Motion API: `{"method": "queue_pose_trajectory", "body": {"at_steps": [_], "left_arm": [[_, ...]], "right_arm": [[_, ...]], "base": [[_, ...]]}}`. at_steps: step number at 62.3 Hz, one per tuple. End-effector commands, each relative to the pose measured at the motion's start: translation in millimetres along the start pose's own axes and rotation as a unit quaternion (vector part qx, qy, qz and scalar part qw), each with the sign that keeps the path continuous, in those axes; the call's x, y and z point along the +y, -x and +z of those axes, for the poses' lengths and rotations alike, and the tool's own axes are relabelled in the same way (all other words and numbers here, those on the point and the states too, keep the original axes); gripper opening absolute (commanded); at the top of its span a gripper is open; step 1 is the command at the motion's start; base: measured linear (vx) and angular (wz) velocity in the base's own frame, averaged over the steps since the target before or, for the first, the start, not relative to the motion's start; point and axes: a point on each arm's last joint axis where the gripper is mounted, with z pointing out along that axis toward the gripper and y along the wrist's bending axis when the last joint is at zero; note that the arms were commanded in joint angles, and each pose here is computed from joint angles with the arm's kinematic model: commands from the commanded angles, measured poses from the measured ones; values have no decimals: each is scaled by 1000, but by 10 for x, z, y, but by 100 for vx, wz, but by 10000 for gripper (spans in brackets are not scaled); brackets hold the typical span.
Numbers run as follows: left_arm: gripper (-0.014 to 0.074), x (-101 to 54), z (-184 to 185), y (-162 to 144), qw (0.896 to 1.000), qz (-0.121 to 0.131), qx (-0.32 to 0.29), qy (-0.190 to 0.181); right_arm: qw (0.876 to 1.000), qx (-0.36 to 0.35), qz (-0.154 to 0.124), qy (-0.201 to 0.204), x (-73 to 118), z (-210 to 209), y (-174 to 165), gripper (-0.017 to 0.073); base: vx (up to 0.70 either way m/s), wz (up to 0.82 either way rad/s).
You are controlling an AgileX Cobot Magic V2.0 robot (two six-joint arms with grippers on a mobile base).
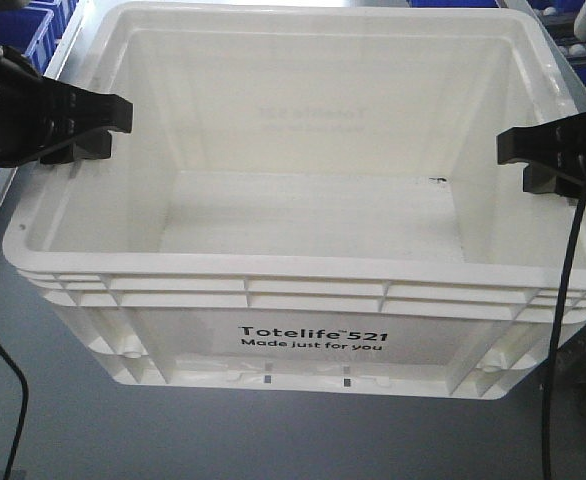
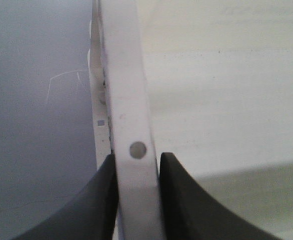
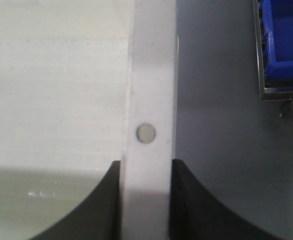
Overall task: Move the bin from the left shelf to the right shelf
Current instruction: 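Keep gripping the tote rims while the base turns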
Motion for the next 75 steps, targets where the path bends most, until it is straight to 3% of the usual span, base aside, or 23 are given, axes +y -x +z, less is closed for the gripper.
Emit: {"method": "queue_pose_trajectory", "body": {"at_steps": [1,75], "left_arm": [[-6,-12,-253,142,996,17,-87,-8],[-6,-12,-253,142,996,17,-87,-7]], "right_arm": [[995,-94,-16,0,-25,-221,153,-1],[995,-94,-16,0,-25,-221,153,-1]], "base": [[23,5],[22,-2]]}}
